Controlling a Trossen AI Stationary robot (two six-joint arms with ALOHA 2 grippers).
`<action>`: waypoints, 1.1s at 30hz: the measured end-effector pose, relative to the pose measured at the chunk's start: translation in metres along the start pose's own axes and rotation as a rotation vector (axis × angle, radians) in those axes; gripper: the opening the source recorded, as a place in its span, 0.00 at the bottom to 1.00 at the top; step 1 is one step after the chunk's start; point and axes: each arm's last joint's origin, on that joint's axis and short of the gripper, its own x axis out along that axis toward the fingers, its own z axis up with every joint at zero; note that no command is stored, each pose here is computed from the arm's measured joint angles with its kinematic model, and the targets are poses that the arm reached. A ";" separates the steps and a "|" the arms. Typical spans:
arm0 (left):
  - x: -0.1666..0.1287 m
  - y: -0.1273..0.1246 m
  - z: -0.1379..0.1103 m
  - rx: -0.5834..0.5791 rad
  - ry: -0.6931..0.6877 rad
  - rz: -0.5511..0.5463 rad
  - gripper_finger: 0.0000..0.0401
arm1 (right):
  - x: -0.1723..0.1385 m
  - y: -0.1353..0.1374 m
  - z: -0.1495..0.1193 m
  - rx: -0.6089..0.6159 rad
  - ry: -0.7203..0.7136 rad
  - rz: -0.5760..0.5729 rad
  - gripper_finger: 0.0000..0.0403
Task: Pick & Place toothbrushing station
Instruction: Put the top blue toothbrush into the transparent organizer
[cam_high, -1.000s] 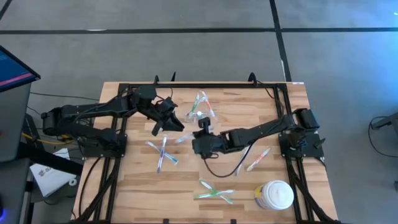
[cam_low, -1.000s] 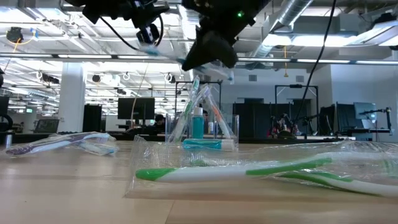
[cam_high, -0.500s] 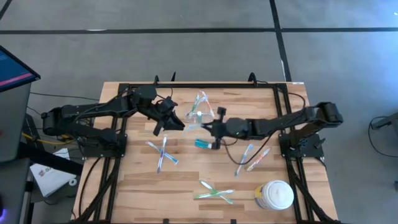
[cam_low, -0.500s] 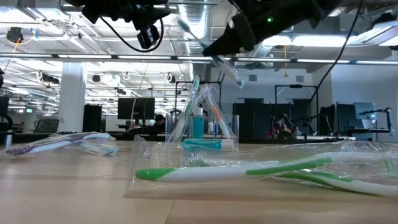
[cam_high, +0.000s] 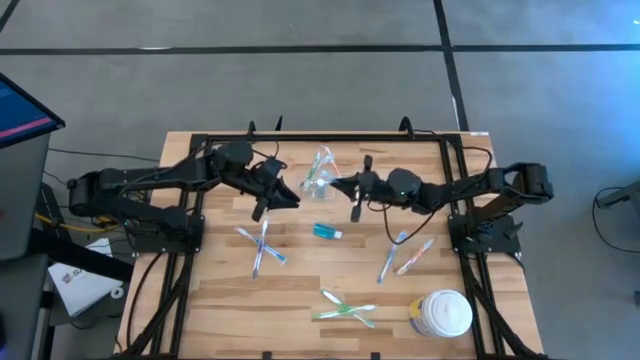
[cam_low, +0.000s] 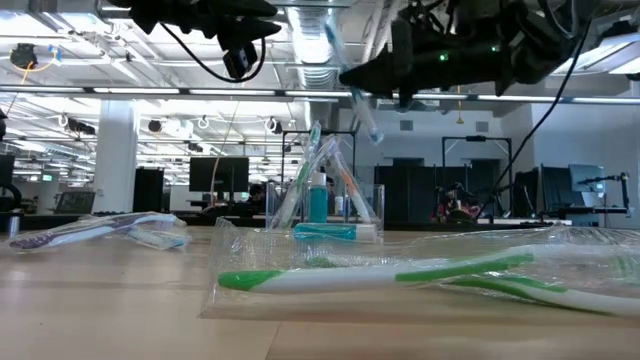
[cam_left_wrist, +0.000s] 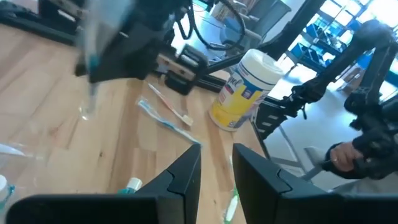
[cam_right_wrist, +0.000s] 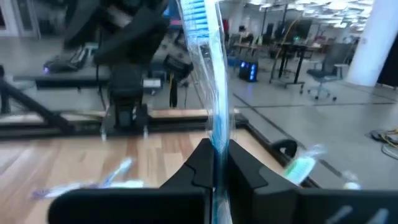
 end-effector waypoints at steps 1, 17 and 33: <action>0.001 -0.001 0.000 0.013 -0.001 0.006 0.22 | -0.001 -0.003 -0.001 0.010 -0.006 -0.009 0.02; 0.019 -0.039 -0.012 0.128 -0.025 0.168 0.22 | -0.011 -0.034 -0.009 0.143 -0.095 -0.116 0.02; 0.030 -0.072 -0.026 0.208 -0.037 0.219 0.22 | -0.008 -0.053 -0.014 0.190 -0.099 -0.182 0.02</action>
